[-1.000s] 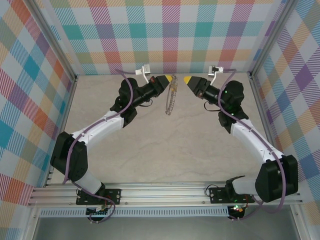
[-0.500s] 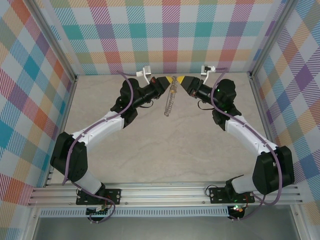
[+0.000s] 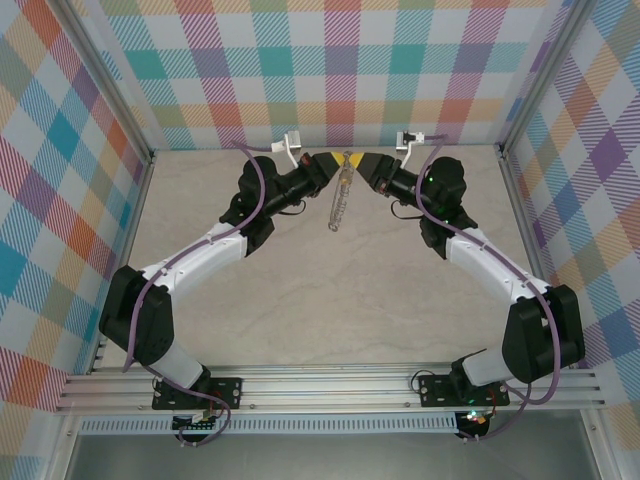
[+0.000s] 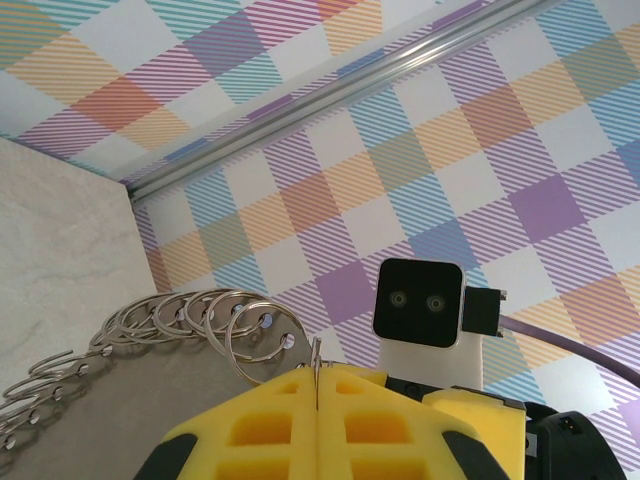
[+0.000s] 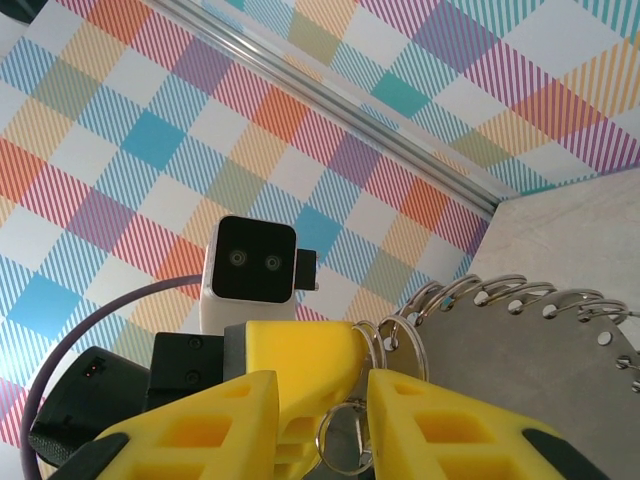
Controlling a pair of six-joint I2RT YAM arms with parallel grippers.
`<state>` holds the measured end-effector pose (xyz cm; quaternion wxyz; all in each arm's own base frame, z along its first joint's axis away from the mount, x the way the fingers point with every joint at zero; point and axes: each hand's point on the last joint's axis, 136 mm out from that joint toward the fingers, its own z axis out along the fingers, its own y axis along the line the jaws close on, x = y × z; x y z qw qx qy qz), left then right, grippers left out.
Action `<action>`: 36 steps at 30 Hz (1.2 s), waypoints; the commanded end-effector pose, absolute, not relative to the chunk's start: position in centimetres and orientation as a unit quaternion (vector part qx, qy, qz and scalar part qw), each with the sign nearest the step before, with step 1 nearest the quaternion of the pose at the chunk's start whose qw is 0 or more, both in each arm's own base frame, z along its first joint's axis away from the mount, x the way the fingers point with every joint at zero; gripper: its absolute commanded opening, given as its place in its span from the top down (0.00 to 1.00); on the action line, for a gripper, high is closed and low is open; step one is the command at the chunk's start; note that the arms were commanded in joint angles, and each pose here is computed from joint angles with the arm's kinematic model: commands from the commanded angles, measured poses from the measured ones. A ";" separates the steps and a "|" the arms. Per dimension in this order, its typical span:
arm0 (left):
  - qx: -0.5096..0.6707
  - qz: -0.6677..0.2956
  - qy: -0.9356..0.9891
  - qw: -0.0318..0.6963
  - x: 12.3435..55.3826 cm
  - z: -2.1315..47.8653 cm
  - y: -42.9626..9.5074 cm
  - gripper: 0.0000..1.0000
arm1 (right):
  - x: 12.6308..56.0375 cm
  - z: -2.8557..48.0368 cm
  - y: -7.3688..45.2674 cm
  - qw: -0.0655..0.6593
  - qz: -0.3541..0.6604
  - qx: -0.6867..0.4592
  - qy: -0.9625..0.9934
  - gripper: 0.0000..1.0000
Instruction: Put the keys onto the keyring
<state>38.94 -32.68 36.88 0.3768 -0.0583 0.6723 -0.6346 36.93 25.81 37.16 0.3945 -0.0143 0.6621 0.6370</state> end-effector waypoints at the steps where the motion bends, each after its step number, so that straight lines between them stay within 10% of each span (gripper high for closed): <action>1: -0.048 -0.655 0.644 0.393 37.6 39.8 -32.3 1.00 | 36.8 39.1 26.2 0.414 0.646 -0.036 0.640 0.72; 36: 0.026 -0.632 0.637 0.440 36.0 40.1 -32.4 1.00 | 36.2 39.3 24.6 0.438 0.617 -0.031 0.654 0.70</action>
